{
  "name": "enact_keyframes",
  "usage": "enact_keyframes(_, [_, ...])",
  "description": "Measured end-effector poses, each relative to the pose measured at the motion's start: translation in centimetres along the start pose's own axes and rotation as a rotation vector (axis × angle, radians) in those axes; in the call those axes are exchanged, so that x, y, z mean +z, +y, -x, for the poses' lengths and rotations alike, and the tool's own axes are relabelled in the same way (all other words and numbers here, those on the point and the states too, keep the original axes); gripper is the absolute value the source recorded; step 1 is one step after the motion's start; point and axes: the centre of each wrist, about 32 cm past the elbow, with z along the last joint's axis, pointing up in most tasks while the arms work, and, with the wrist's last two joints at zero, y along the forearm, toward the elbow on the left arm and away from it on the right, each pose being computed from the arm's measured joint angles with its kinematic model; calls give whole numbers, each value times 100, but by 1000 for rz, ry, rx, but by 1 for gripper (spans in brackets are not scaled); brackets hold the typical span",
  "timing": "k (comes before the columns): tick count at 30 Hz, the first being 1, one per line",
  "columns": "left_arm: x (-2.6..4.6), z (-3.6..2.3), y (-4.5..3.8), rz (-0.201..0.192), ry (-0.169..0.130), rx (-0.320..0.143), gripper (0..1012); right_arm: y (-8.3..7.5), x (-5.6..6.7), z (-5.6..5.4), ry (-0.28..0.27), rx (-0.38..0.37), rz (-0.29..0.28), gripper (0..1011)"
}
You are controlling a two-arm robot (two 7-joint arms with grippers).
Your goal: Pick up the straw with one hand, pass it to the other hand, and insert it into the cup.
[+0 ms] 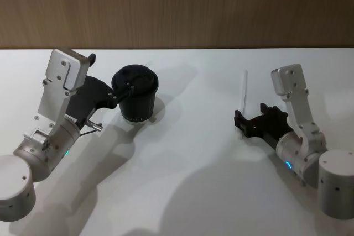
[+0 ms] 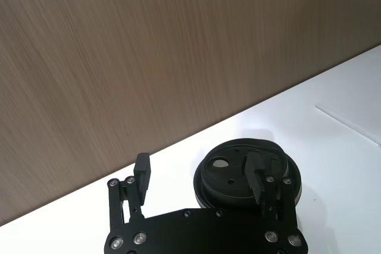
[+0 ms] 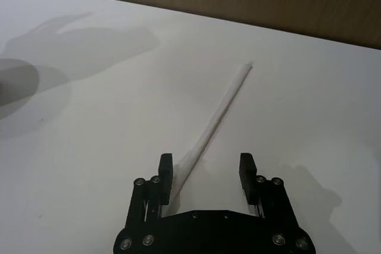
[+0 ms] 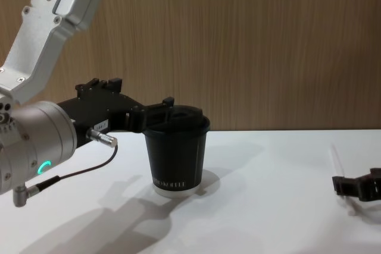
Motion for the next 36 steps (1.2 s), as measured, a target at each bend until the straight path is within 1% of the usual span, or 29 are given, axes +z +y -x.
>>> enact_keyframes(4, [0, 0, 0, 0, 0, 0, 1000, 1, -10, 17, -2, 9, 9, 646])
enact_keyframes(5, [0, 0, 0, 0, 0, 0, 1000, 1, -13, 19, -2, 11, 11, 590])
enact_keyframes(7, [0, 0, 0, 0, 0, 0, 1000, 0, -17, 25, -3, 14, 13, 545])
enact_keyframes(9, [0, 0, 0, 0, 0, 0, 1000, -2, -25, 37, -4, 19, 16, 473])
enact_keyframes(11, [0, 0, 0, 0, 0, 0, 1000, -4, -29, 43, -5, 22, 19, 423])
enact_keyframes(12, [0, 0, 0, 0, 0, 0, 1000, -6, -32, 48, -5, 24, 20, 363])
enact_keyframes(14, [0, 0, 0, 0, 0, 0, 1000, -9, -38, 59, -6, 28, 22, 328])
enact_keyframes(15, [0, 0, 0, 0, 0, 0, 1000, -11, -41, 66, -7, 31, 23, 272])
enact_keyframes(17, [0, 0, 0, 0, 0, 0, 1000, -13, -44, 71, -8, 33, 24, 225])
enact_keyframes(18, [0, 0, 0, 0, 0, 0, 999, -15, -48, 76, -9, 35, 25, 167])
enact_keyframes(19, [0, 0, 0, 0, 0, 0, 999, -15, -50, 78, -10, 36, 25, 167])
enact_keyframes(22, [0, 0, 0, 0, 0, 0, 1000, -20, -57, 87, -12, 39, 27, 63])
enact_keyframes(28, [0, 0, 0, 0, 0, 0, 1000, -29, -68, 102, -13, 41, 27, 10])
enact_keyframes(33, [0, 0, 0, 0, 0, 0, 1000, -36, -76, 109, -12, 39, 19, 0])
enact_keyframes(36, [0, 0, 0, 0, 0, 0, 1000, -43, -79, 109, -9, 37, 3, 0])
